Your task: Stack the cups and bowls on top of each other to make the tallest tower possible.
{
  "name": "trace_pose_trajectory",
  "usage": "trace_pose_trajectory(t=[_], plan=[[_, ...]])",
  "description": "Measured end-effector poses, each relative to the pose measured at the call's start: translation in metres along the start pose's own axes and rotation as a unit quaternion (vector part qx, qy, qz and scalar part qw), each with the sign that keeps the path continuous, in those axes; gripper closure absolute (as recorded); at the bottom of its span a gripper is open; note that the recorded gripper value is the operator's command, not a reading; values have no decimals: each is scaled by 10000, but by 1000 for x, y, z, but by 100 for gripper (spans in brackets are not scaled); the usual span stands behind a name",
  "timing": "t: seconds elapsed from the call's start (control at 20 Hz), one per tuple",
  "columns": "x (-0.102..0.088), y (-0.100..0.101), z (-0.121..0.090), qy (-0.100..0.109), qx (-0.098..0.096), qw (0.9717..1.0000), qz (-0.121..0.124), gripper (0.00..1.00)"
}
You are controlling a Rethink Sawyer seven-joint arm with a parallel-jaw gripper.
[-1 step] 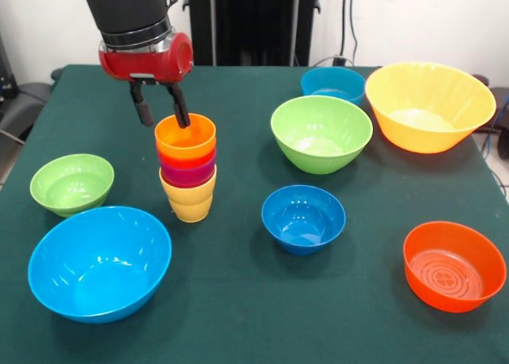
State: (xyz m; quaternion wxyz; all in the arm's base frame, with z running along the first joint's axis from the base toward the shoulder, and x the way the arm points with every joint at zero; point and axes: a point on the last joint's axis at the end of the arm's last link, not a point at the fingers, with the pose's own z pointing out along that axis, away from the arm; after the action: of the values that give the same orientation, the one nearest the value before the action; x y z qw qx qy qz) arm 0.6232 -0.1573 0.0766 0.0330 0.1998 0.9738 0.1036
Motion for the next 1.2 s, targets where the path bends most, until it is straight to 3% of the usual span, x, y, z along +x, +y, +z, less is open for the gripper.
trace_pose_trajectory(t=[0.5, 0.95, 1.2], plan=[[-1, 0, -3, -28, 24, 10000, -17, 0], [-12, 8, -44, -53, 258, 9996, -40, 0], [-14, 33, -69, -43, 401, 9991, -157, 0]])
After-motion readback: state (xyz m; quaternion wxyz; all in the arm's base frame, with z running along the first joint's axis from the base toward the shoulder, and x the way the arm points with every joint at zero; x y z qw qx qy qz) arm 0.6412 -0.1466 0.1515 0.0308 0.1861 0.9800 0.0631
